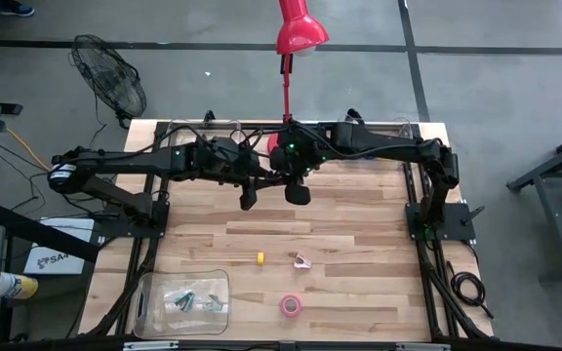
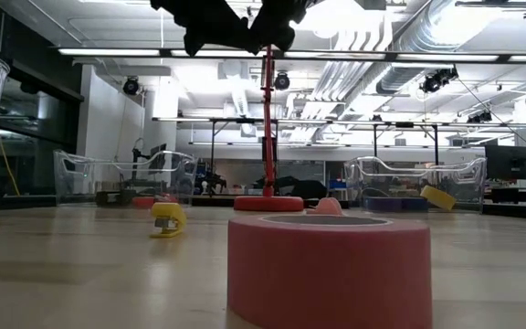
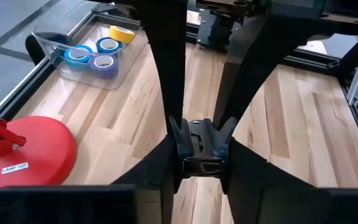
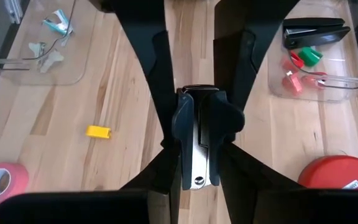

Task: Pick and place Stapler, Stapler remover, tape
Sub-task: Put the black stapler remover into the bottom transparent bin

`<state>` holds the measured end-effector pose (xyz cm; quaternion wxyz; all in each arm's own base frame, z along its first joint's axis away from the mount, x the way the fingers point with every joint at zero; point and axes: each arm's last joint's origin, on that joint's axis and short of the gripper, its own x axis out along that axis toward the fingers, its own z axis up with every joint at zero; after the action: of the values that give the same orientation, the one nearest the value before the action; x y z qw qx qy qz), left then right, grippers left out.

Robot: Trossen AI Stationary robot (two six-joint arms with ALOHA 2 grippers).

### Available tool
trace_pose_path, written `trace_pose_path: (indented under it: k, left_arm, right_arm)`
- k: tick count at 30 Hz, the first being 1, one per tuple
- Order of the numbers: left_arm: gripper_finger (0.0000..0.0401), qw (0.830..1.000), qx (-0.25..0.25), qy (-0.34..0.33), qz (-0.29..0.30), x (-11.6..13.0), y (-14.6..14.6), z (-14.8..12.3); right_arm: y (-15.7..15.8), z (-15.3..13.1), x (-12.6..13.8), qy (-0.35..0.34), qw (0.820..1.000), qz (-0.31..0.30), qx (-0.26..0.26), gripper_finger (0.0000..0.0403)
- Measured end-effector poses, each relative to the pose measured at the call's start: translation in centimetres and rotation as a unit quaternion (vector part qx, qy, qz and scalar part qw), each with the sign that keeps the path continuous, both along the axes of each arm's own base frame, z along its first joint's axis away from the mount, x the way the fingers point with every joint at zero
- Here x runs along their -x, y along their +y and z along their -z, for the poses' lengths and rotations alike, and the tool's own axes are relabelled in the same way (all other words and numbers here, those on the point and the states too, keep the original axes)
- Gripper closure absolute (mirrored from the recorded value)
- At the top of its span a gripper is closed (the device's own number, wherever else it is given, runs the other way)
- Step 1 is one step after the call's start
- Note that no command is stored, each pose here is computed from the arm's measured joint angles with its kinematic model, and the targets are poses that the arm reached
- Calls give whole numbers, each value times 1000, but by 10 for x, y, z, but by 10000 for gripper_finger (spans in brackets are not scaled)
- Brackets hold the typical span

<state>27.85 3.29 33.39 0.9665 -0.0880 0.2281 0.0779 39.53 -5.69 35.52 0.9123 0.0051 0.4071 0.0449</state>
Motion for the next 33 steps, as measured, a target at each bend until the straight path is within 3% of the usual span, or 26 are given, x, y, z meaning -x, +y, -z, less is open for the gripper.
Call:
trace_pose_path:
  k: [7, 15, 18, 27, 33]
  left_arm:
    - [309, 1000, 3, -1, 1, 0, 0, 0]
    - [309, 1000, 5, -1, 2, 0, 0, 0]
    - [309, 1000, 12, 22, -9, 2, 0, 4]
    - [309, 989, 58, 90, -101, 16, 2, 13]
    - [309, 967, 140, 157, -141, 31, -1, 22]
  right_arm:
    - [0, 1, 1, 5, 1000, -4, 3, 319]
    - [-1, 3, 4, 29, 1000, 6, 6, 228]
    - [0, 7, 13, 72, 997, 8, 8, 202]
    - [-3, 8, 27, 134, 989, 41, 36, 182]
    - [-13, 5, 38, 156, 985, 64, 28, 182]
